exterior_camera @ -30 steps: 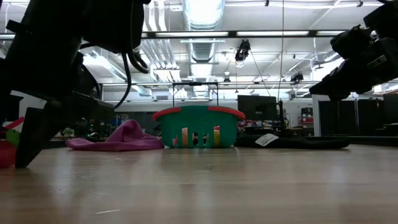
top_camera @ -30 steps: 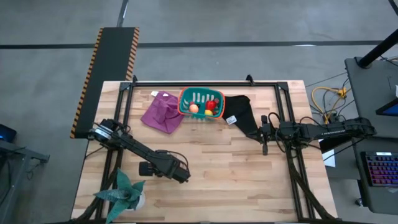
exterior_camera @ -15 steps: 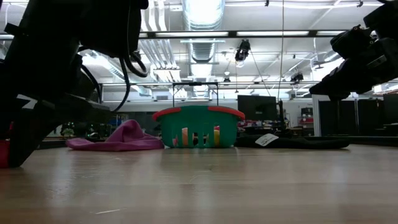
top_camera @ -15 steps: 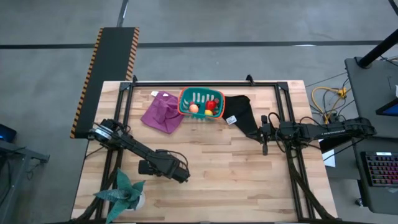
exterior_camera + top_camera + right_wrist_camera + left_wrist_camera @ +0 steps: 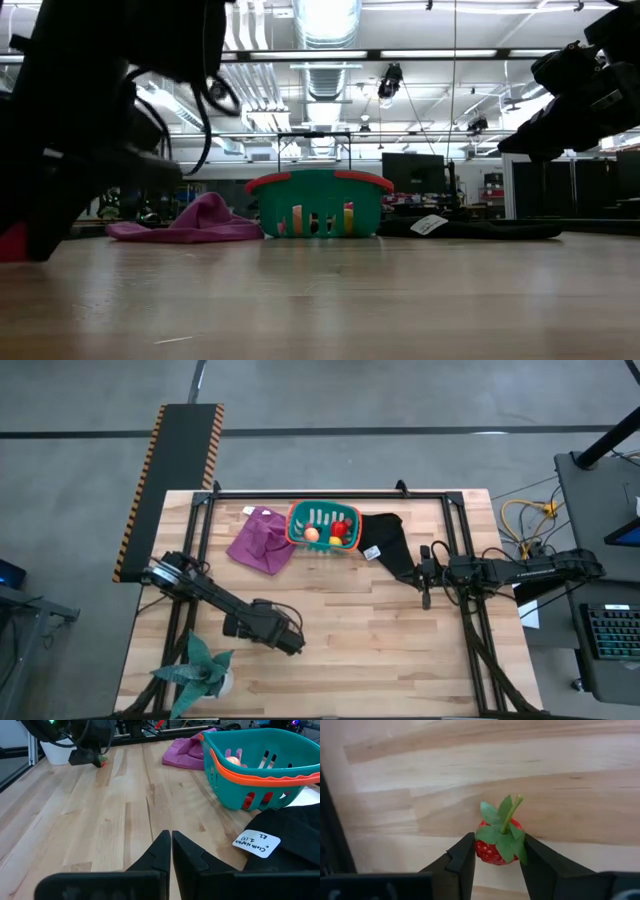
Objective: Pick and placing Produce into tupperware
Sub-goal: Put the red strawberry into the blue bin
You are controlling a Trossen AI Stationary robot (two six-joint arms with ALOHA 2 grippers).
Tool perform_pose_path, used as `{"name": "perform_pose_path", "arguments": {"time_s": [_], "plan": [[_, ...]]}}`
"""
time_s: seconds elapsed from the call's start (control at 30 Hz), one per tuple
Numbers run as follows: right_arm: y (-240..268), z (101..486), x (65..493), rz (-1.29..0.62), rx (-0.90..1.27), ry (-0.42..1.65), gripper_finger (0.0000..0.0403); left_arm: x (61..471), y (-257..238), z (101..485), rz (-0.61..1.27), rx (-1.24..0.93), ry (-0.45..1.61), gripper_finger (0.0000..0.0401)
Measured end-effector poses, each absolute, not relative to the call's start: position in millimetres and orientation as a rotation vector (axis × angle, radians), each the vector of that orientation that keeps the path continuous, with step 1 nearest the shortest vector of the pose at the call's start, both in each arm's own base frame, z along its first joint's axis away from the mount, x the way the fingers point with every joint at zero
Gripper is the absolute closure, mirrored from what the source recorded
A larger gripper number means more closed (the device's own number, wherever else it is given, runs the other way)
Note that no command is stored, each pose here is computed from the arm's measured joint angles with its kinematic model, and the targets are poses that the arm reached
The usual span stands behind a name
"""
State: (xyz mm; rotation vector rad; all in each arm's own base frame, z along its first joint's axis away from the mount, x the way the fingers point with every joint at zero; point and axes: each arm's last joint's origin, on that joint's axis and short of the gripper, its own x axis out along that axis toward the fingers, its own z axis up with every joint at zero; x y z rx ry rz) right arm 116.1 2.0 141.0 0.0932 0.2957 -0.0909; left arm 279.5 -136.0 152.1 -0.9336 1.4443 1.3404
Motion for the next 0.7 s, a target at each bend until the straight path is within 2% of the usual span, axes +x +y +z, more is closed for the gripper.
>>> {"name": "perform_pose_path", "arguments": {"time_s": [0.13, 0.33, 0.7], "plan": [[2, 141, 116, -0.091, 0.093, 0.296, 0.0394, 282, -135, 165, 1.286, -0.908, 1.405, 0.0289], [2, 141, 116, -0.092, 0.097, 0.296, 0.0394, 282, -129, 190, 1.197, -0.856, 1.207, 0.0289], [2, 140, 116, -0.099, 0.149, 0.300, 0.0394, 288, -118, 247, 0.929, -0.764, 0.636, 0.0289]]}}
